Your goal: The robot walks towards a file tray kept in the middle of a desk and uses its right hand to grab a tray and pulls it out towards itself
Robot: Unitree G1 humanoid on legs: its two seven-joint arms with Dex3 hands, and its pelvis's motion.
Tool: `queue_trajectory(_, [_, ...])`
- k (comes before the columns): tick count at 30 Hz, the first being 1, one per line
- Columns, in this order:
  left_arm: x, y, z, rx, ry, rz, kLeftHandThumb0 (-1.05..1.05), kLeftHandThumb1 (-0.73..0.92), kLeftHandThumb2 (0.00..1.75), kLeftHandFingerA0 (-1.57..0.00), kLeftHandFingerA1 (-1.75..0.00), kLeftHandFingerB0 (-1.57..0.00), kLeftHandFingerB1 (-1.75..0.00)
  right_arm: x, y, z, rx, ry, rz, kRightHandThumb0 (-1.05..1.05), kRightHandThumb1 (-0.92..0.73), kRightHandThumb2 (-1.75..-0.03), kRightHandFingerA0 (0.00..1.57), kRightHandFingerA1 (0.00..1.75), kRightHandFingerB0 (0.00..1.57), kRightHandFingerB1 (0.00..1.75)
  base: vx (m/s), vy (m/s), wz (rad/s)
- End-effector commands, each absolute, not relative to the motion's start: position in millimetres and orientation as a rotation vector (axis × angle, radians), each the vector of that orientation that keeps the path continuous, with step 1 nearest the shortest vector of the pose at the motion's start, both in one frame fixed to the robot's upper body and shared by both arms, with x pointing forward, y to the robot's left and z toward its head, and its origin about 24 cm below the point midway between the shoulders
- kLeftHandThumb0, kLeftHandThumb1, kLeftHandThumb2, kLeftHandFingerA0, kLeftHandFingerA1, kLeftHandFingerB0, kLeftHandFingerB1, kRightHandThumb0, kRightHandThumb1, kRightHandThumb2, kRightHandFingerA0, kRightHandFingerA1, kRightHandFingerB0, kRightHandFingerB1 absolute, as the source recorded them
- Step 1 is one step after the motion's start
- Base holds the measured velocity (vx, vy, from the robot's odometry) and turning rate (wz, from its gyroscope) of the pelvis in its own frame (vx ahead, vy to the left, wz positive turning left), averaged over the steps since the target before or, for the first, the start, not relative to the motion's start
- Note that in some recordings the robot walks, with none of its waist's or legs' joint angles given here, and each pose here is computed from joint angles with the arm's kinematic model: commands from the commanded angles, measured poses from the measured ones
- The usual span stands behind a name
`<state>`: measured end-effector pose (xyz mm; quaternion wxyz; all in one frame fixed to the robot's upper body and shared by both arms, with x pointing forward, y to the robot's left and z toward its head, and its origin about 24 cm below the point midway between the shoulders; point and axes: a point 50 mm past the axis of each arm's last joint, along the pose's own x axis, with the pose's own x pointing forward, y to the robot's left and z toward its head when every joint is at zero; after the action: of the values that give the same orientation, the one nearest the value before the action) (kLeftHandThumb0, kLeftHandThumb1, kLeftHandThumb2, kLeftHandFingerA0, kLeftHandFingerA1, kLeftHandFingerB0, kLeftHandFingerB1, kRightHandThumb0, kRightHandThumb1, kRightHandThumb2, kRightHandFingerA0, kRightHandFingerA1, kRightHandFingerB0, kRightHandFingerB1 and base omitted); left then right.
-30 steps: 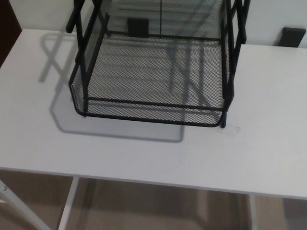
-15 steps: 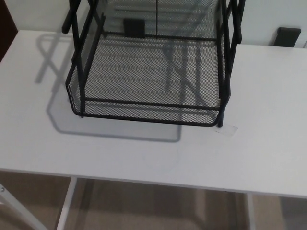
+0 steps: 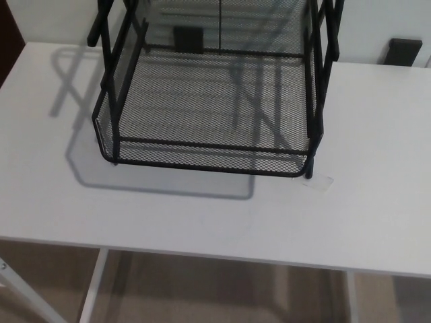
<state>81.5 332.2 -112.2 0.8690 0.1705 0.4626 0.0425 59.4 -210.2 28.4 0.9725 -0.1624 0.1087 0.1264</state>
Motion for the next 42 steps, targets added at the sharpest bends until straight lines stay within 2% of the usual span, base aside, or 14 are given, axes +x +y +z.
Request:
queue_trajectory(1, [87.9,341.9,-105.0,0.41,0.948,0.1,-0.54,0.34,0.87,-0.61,-0.78,-0.32,-0.62,35.9,-192.1,208.7,-0.275,-0.683,0.098,-0.49,-0.53,-0.81,0.45,0.5,0.33,0.45,0.0,0.0,0.0])
queue_trajectory(10, [89.7,340.0,-104.3,0.409,0.935,0.079,-0.55,0.34,0.87,-0.61,-0.79,-0.32,-0.63,73.9,-167.0,218.8,-0.803,-1.1,-0.003,-0.62,-0.72,-0.62,0.2,0.37,0.2,0.28,0.0,0.0,0.0])
queue_trajectory(11, [91.7,339.7,-104.0,0.415,0.931,0.077,-0.56,0.34,0.87,-0.62,-0.79,-0.32,-0.62,81.6,-161.8,218.6,-0.839,-1.103,0.007,-0.35,-0.48,-1.02,0.0,0.51,0.0,0.48,0.0,0.0,0.0])
queue_trajectory(12, [91.9,339.6,-104.0,0.416,0.931,0.076,-0.55,0.34,0.86,-0.62,-0.79,-0.32,-0.62,82.6,-161.2,218.7,-0.843,-1.103,0.007,-0.59,-0.6,-0.59,0.25,0.29,0.25,0.3,0.0,0.0,0.0])
queue_trajectory(13, [91.9,339.7,-104.2,0.429,0.936,0.075,-0.56,0.45,0.64,-0.63,-0.77,-0.36,-0.58,87.9,-155.9,217.7,-0.872,-1.094,0.025,-0.63,-0.68,-0.61,0.11,0.31,0.13,0.26,0.0,0.0,0.0])
queue_trajectory(15, [93.8,338.9,-104.3,0.422,0.936,0.07,-0.56,0.34,0.86,-0.6,-0.78,-0.32,-0.62,106.5,-141.4,218.9,-0.928,-1.064,0.116,-0.57,-0.47,-0.85,0.02,0.33,0.02,0.31,0.0,0.0,0.0])
queue_trajectory(20, [92.3,336.6,-104.9,0.387,0.919,0.062,-0.57,0.44,0.65,-0.62,-0.81,-0.35,-0.61,131.6,-114.1,221.6,-1.078,-0.978,0.204,-0.6,-0.65,-0.64,0.04,0.18,0.07,0.21,0.0,0.0,0.0])
queue_trajectory(21, [94.6,336.2,-104.6,0.389,0.918,0.061,-0.55,0.43,0.67,-0.63,-0.82,-0.34,-0.62,139.7,-107.0,219.5,-1.104,-0.973,0.213,-0.57,-0.47,-0.86,0.0,0.25,0.04,0.3,0.0,0.0,0.0])
queue_trajectory(22, [96.6,336.0,-104.6,0.407,0.924,0.059,-0.58,0.33,0.88,-0.62,-0.8,-0.32,-0.63,146.4,-102.2,217.7,-1.13,-0.967,0.226,-0.57,-0.65,-0.61,0.02,0.19,0.06,0.22,0.0,0.0,0.0])
queue_trajectory(23, [99.2,335.2,-104.5,0.42,0.924,0.05,-0.56,0.34,0.87,-0.57,-0.77,-0.31,-0.62,161.9,-90.3,214.4,-1.208,-0.942,0.25,-0.7,-0.51,-0.83,0.0,0.08,0.03,0.18,0.0,0.0,0.0])
queue_trajectory(36, [102.4,331.2,-104.0,0.405,0.909,0.031,-0.57,0.32,0.86,-0.61,-0.79,-0.32,-0.62,250.7,-31.9,204.6,-1.449,-0.742,0.303,-0.84,-0.55,-0.87,0.0,0.0,0.06,0.11,0.0,0.0,0.0])
queue_trajectory(37, [102.3,331.8,-104.3,0.408,0.914,0.031,-0.55,0.43,0.63,-0.62,-0.78,-0.36,-0.57,257.2,-27.7,202.5,-1.49,-0.71,0.3,-0.85,-0.56,-0.88,0.0,0.0,0.03,0.07,0.0,0.0,0.0])
queue_trajectory(41, [104.6,331.2,-104.2,0.421,0.914,0.023,-0.55,0.33,0.85,-0.64,-0.79,-0.33,-0.62,276.5,-15.4,190.7,-1.529,-0.615,0.287,-0.83,-0.52,-0.84,0.0,0.0,0.07,0.08,0.0,0.0,0.0])
queue_trajectory(42, [104.7,330.5,-104.4,0.425,0.914,0.02,-0.55,0.45,0.63,-0.65,-0.78,-0.37,-0.57,278.2,-14.8,188.8,-1.533,-0.601,0.285,-0.82,-0.51,-0.83,0.0,0.0,0.06,0.08,0.0,0.0,0.0])
